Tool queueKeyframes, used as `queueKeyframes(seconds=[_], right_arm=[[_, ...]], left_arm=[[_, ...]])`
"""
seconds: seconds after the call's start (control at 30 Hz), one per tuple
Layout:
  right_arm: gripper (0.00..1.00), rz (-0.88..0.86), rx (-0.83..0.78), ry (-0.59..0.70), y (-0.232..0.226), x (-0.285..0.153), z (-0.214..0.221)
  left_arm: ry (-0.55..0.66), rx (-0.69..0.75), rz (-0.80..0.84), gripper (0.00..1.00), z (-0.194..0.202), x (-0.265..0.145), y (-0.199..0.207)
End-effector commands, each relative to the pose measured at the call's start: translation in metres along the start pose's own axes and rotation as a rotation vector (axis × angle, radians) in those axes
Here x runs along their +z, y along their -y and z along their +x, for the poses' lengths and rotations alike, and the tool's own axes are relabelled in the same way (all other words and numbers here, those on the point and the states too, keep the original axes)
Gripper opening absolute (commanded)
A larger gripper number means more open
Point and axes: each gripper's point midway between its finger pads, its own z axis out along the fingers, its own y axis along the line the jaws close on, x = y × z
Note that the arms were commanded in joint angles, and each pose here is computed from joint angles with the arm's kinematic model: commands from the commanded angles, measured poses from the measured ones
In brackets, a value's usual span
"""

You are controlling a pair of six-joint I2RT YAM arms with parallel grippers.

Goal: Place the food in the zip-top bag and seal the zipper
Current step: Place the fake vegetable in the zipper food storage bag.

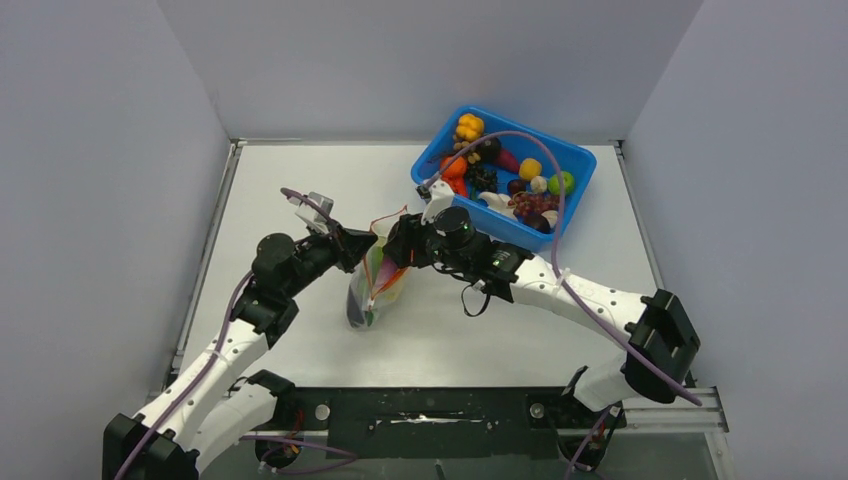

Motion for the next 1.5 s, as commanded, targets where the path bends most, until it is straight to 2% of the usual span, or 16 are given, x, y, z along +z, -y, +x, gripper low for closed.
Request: queueKeyframes(seconds=[0.0,0.13,0.27,0.53,0.77,0.9,1.1,1.33,1.47], right_arm=[[0.37,-0.039,0.02,0.036,-0.022,0.004,-0.013],[0.41,-0.061,0.037,-0.013,-0.032,0.008,0.002],[0.49,-0.038,0.026,-0.054,-0.031,0.01,0.01],[0.67,0.029,-0.024,-0.037,-0.02,0.0,-0.008],[0.7,0.058,-0.061,-0.014,-0.009,-0.015,-0.023],[0.69,-0.014,-0.183,-0.01,-0.012,-0.03,-0.031],[0.66,-0.213,-0.475,-0.011,-0.03,-0.055,-0.024],[0.66,-0.514,-0.851,-0.046,-0.053,-0.083,0.012],[0.66,-0.643,-1.002,-0.001,-0.066,-0.091,0.033]], left_arm=[[0.129,0.038,0.034,0.0,-0.037,-0.004,0.013],[0.127,0.049,0.02,0.0,-0.036,-0.006,0.01],[0.128,0.054,0.017,0.0,-0.035,-0.008,0.01],[0.127,0.057,0.02,0.0,-0.033,-0.012,0.011],[0.129,0.066,0.036,0.0,-0.033,-0.015,0.015],[0.126,0.073,0.081,0.0,-0.033,-0.015,0.023],[0.125,0.09,0.16,0.0,-0.033,-0.016,0.036],[0.105,0.113,0.261,0.0,-0.034,-0.014,0.054],[0.113,0.106,0.305,0.0,-0.037,-0.012,0.06]])
